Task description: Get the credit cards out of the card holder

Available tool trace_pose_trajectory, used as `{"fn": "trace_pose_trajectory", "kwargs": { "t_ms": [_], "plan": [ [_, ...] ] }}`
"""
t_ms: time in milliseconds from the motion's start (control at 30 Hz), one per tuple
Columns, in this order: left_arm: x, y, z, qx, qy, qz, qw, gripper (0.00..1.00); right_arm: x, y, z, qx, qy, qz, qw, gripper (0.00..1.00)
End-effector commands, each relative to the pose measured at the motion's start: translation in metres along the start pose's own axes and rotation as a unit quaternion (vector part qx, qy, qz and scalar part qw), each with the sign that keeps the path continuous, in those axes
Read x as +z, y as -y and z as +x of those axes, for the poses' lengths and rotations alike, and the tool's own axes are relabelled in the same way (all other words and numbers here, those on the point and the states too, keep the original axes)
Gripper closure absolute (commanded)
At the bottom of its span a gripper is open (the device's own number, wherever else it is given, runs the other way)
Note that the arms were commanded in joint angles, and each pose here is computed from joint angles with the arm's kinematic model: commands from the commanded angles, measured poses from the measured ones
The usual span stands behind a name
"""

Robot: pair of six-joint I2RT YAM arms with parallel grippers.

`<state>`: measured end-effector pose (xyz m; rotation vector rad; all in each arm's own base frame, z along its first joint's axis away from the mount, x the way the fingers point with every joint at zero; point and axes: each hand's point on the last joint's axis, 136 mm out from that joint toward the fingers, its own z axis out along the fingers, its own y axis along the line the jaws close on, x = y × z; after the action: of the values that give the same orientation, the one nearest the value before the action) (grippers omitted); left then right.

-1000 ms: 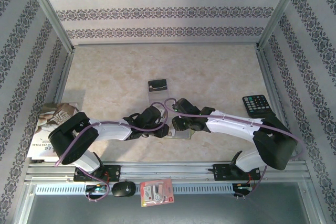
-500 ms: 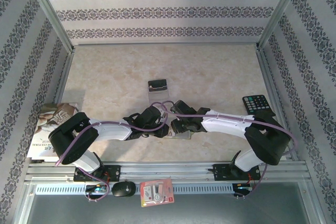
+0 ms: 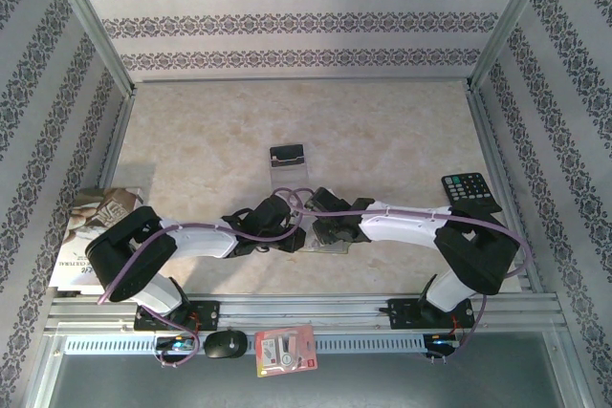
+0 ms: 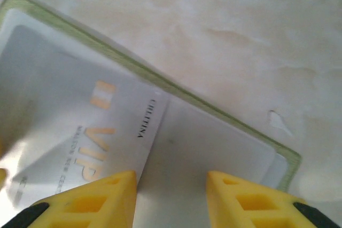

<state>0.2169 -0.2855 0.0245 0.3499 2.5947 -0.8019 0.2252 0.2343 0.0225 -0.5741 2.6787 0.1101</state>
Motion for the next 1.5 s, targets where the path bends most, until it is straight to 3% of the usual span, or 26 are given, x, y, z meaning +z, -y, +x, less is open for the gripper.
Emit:
{"fn": "trace_pose_trajectory", "kwargs": {
  "t_ms": [0,400,500,667,800,1000,1467],
  "plan": [
    [-0.001,-0.021,0.023,-0.016,-0.032,-0.034,0.999,0.80,-0.001,0.029,0.018,-0.002,-0.022,0.067,0.997,0.61],
    [-0.017,-0.016,0.010,-0.014,-0.002,-0.032,0.999,0.77,-0.041,0.016,-0.015,0.021,0.056,0.013,0.998,0.56],
    [-0.023,-0.011,0.004,-0.013,0.011,-0.024,1.000,0.76,-0.048,0.001,-0.020,0.036,0.058,-0.048,0.996,0.56],
    [-0.041,0.006,-0.019,0.004,0.051,-0.006,0.999,0.75,-0.037,-0.018,-0.014,0.090,0.006,-0.156,0.984,0.61],
    [-0.043,0.021,-0.036,0.028,0.065,0.007,0.997,0.76,-0.027,-0.019,-0.008,0.112,-0.019,-0.173,0.978,0.62],
    [-0.016,0.030,-0.041,0.032,0.050,0.025,0.998,0.79,-0.023,-0.015,-0.007,0.135,-0.026,-0.185,0.973,0.64],
    [0.011,0.001,-0.010,-0.003,0.007,0.003,1.000,0.83,-0.011,-0.014,0.000,0.151,-0.047,-0.185,0.970,0.64]
  ]
}}
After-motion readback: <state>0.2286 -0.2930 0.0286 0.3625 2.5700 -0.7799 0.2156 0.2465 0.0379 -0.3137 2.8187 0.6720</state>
